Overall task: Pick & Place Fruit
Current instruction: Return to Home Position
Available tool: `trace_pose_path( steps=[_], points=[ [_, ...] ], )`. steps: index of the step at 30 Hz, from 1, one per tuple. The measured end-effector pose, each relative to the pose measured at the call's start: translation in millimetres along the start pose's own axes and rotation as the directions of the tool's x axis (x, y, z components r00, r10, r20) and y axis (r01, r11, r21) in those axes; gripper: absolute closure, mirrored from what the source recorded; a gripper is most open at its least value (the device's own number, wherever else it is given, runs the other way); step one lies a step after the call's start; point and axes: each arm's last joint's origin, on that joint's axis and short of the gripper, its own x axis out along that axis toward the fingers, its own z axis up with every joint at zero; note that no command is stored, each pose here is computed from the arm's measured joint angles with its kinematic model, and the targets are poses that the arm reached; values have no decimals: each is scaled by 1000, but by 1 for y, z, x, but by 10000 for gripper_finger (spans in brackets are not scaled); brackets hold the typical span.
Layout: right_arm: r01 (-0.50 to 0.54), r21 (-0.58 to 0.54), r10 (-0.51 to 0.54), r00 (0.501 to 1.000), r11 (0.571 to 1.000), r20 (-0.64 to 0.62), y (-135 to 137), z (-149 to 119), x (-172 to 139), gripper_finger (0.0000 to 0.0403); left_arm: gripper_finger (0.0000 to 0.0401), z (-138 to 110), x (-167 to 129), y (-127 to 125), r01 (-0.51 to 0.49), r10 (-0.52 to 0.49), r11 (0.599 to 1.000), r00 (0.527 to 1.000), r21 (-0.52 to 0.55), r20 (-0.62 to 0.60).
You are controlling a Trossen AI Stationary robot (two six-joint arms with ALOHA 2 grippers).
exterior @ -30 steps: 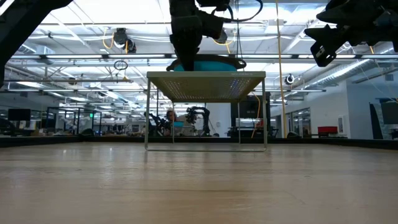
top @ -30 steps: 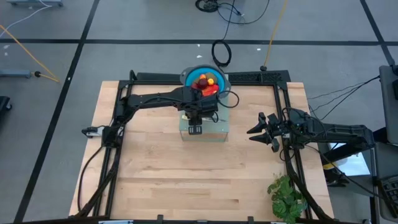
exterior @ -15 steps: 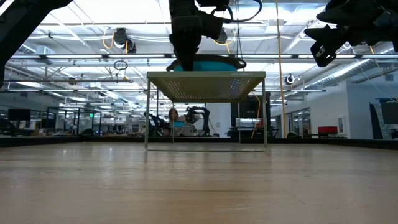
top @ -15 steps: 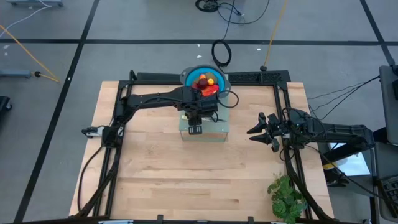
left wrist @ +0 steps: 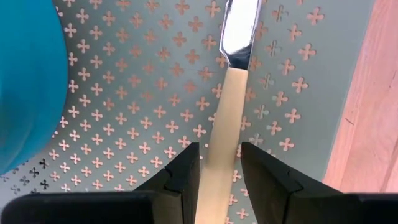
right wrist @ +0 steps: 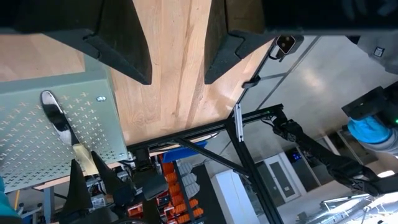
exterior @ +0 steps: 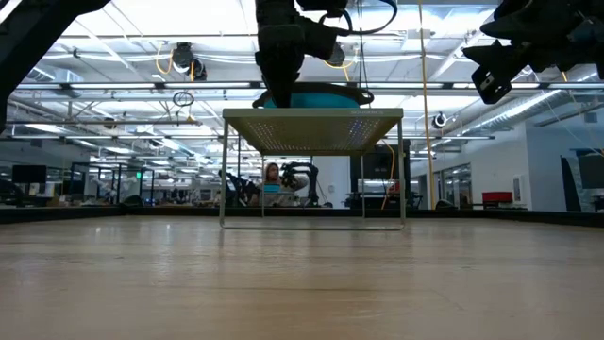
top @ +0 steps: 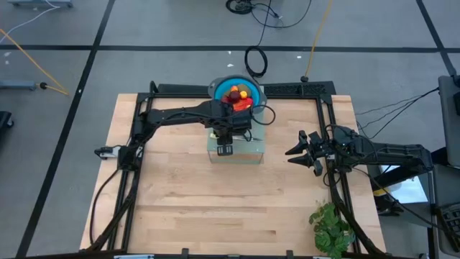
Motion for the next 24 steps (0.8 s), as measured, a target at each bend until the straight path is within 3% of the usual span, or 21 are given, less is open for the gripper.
trace_pose_path(
  steps=[11,24],
  points=[
    [0,1,0,1000,1000,-1,0,0,0,264,281,-7,-17,2,-5,6,1000,999,-12,32],
    [3,5,-3,1000,1000,-9,0,-1,0,264,281,-32,-74,6,12,11,993,981,-121,191]
  ],
)
